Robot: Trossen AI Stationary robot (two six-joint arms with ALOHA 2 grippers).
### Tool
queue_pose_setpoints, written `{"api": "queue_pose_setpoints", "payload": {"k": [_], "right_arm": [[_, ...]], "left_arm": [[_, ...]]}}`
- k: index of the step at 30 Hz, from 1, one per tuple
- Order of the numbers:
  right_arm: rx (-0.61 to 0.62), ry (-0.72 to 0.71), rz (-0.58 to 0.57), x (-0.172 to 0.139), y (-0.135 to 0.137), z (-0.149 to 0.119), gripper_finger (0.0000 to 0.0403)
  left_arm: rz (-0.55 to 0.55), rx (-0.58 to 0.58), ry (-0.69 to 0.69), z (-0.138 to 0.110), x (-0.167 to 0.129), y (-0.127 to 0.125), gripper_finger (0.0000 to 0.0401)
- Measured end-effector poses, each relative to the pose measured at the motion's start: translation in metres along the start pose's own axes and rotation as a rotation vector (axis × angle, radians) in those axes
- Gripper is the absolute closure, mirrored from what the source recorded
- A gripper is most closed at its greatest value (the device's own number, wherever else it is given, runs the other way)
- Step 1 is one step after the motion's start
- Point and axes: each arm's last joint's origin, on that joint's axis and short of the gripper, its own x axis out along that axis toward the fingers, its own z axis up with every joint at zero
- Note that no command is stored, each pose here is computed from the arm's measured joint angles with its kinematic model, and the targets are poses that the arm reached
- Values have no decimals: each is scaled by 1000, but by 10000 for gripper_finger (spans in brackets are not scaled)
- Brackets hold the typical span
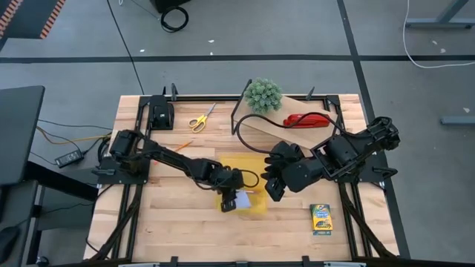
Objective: Pack school essentials
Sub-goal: Put the sticky note into the supply box
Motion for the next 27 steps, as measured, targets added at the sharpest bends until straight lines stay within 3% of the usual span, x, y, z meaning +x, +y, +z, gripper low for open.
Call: {"api": "queue_pose_setpoints", "payload": {"k": [6,27], "right_arm": [[9,-3,-1,0,0,0,273],[7,-13,-7,0,0,0,273]], "left_arm": [[-58,80,32,-5,1,-9,296],[-41,65,41,-8,-3,-14,326]]}}
